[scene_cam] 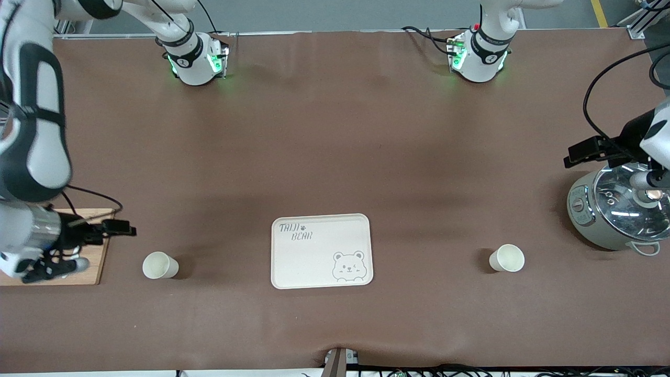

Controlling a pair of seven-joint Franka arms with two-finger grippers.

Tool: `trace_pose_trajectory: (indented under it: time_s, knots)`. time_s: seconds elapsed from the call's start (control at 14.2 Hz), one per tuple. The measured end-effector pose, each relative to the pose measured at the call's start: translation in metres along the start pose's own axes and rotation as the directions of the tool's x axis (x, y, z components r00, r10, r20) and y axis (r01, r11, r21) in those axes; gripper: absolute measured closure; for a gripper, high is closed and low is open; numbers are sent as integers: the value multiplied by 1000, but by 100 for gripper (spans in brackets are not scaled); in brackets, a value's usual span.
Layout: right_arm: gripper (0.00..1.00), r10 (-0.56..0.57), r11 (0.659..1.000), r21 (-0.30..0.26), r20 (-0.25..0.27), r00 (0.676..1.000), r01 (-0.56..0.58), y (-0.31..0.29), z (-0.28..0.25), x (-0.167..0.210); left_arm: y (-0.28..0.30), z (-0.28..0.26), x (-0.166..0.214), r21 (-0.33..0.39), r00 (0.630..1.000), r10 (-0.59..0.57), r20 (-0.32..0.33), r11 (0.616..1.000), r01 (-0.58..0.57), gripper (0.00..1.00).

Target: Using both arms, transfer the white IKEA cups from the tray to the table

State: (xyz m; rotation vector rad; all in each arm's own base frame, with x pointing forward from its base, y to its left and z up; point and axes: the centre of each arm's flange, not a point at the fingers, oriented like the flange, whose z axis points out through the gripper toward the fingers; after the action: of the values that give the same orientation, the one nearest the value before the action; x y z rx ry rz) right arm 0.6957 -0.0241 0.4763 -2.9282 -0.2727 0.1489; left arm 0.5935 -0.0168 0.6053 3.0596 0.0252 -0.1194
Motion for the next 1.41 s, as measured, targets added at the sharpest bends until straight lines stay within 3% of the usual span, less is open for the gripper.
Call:
trace_pose_trajectory:
  time_s: [0.21, 0.42, 0.64, 0.78, 1.41]
  knots:
    - [0, 45, 999, -21, -14, 999, -46, -31, -89, -55, 0, -16, -15, -3, 1000, 3, 3, 1000, -3, 0]
    - [0, 75, 992, -99, -20, 997, -77, -49, -152, -124, 0, -21, -19, -3, 1000, 3, -4, 1000, -3, 0]
    - [0, 130, 975, -175, -48, 990, -136, -50, -180, -194, 0, -20, -19, -3, 1000, 3, -3, 1000, -3, 0]
    - [0, 155, 966, -199, -77, 985, -167, -45, -169, -201, 0, -22, -19, -3, 1000, 3, -8, 1000, -3, 0]
    - [0, 166, 963, -202, -71, 984, -177, -32, -140, -181, 0, -30, -22, 0, 1000, 4, -23, 1000, -4, 0]
